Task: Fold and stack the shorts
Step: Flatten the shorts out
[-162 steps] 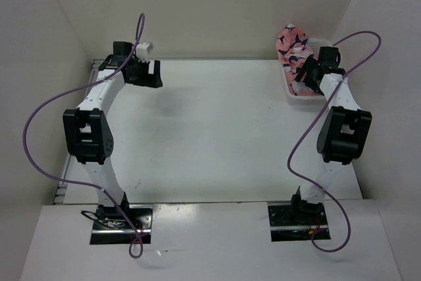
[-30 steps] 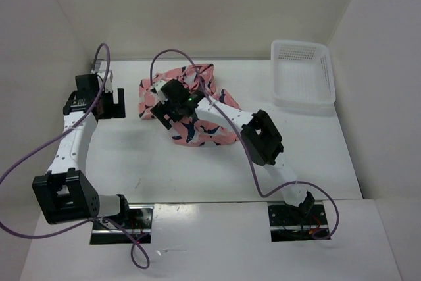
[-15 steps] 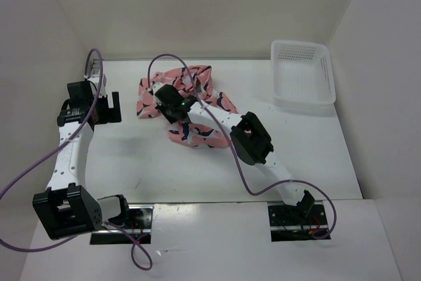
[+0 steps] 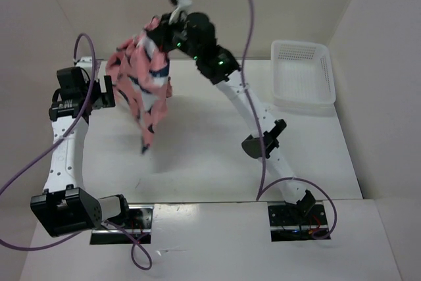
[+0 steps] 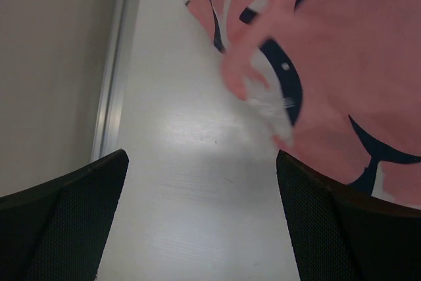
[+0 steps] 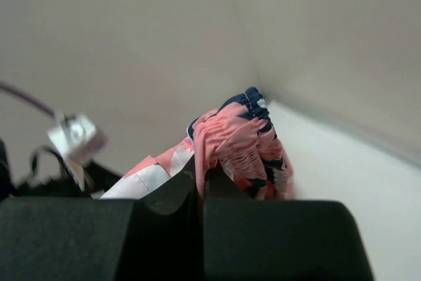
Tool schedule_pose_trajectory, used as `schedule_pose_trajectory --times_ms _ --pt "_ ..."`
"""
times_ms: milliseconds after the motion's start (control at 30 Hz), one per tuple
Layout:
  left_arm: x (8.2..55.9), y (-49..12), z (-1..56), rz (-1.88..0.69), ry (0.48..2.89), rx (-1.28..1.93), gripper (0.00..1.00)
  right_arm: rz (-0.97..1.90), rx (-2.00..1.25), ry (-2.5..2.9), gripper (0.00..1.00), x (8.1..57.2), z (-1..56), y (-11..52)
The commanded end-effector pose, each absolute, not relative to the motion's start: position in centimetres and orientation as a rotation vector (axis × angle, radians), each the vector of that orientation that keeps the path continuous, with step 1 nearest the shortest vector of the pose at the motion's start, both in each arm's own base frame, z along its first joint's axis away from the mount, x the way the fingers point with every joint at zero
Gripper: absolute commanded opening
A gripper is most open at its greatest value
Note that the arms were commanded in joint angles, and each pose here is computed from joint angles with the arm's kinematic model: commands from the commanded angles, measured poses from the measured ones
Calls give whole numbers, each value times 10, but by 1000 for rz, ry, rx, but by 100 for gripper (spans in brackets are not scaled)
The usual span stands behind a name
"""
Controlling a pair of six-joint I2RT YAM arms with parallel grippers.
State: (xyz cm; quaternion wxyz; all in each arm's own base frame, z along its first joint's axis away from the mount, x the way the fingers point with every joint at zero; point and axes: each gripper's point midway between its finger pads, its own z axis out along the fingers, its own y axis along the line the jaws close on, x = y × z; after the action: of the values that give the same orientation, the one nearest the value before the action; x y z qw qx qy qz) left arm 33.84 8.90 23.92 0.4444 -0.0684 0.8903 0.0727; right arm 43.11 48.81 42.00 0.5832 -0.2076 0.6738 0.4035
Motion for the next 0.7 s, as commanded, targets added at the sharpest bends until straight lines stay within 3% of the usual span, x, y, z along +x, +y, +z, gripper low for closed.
schedule_pose_trajectory --times_ms 0,133,167,233,300,333,367,433,667 --pt "360 98 280 203 2086 -191 100 1034 -178 1529 0 456 471 441" --pt "374 96 287 190 2073 -174 100 905 -150 1640 0 467 448 418" --pt "375 90 287 167 2073 -155 100 837 -122 1721 8 476 425 409" --pt "381 79 282 116 2094 -118 100 799 -131 1813 50 479 395 405" --pt "382 62 276 79 2113 -73 100 799 -202 1970 86 477 341 398" --pt "380 56 261 65 2154 -61 100 766 -232 2100 94 473 288 394" --pt "380 48 257 51 2165 -39 100 773 -233 2121 100 468 283 385" --pt "372 38 241 31 2221 -17 100 738 -241 2278 100 452 221 369" --pt "318 -2 166 7 2504 110 100 525 -262 2321 100 434 187 299"
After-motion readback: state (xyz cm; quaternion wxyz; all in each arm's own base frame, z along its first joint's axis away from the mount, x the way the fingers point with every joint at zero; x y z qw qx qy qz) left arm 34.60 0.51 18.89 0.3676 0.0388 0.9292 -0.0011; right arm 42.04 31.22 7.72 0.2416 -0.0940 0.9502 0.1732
